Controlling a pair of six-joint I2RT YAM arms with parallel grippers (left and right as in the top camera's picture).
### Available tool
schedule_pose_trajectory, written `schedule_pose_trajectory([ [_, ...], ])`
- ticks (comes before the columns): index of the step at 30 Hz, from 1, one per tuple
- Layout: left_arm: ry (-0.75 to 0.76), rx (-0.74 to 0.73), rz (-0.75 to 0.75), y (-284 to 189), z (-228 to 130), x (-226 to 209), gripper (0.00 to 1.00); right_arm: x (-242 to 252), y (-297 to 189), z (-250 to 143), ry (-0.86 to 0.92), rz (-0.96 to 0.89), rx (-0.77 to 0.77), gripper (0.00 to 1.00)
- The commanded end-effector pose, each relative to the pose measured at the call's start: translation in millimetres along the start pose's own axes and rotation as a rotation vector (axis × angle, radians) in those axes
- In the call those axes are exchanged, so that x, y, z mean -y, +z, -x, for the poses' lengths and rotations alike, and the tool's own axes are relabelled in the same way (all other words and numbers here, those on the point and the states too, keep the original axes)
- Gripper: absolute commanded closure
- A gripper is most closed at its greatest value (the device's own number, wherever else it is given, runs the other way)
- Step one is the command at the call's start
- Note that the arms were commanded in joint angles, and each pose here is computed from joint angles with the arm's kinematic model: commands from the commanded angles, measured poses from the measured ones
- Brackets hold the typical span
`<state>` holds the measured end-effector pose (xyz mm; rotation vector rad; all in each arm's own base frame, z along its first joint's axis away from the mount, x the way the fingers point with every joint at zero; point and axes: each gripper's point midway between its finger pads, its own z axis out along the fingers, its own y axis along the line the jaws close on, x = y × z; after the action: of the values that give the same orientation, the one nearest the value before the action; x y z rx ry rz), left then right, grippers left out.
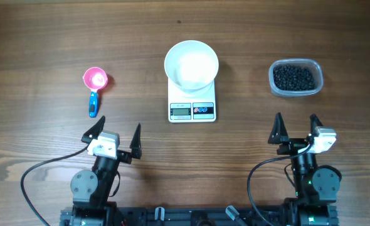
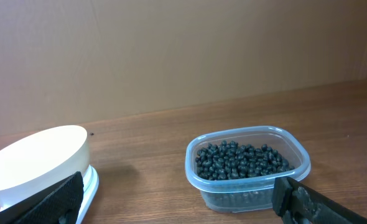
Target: Scoop item into bowl and weigh 150g on scale
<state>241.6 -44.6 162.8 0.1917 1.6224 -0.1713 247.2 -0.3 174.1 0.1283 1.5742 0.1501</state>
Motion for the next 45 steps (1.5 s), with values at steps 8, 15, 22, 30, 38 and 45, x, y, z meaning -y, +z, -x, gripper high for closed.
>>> schedule_pose_trajectory([
  [8, -0.014, -0.005, 0.016, 0, -4, -3, 0.00, 2, 0, 2, -0.018, -0.010, 0.011, 0.00],
  [15, -0.014, -0.005, 0.016, 0, -4, -3, 0.00, 2, 0, 2, -0.018, -0.010, 0.011, 0.00],
  [22, -0.014, -0.004, 0.016, 0, -4, -3, 0.00, 2, 0, 2, -0.019, -0.010, 0.011, 0.00],
  [30, -0.014, -0.005, 0.023, 0, -4, -4, 0.00, -2, -1, 6, -0.018, 0.010, 0.027, 0.00],
  [38, -0.017, -0.017, -0.036, 1, -6, 5, 0.00, -28, -5, 25, -0.048, 0.147, 0.060, 0.00],
  [45, -0.056, -0.086, -0.032, 5, -3, 4, 0.00, -41, -1, 55, -0.105, 0.187, 0.001, 0.00],
])
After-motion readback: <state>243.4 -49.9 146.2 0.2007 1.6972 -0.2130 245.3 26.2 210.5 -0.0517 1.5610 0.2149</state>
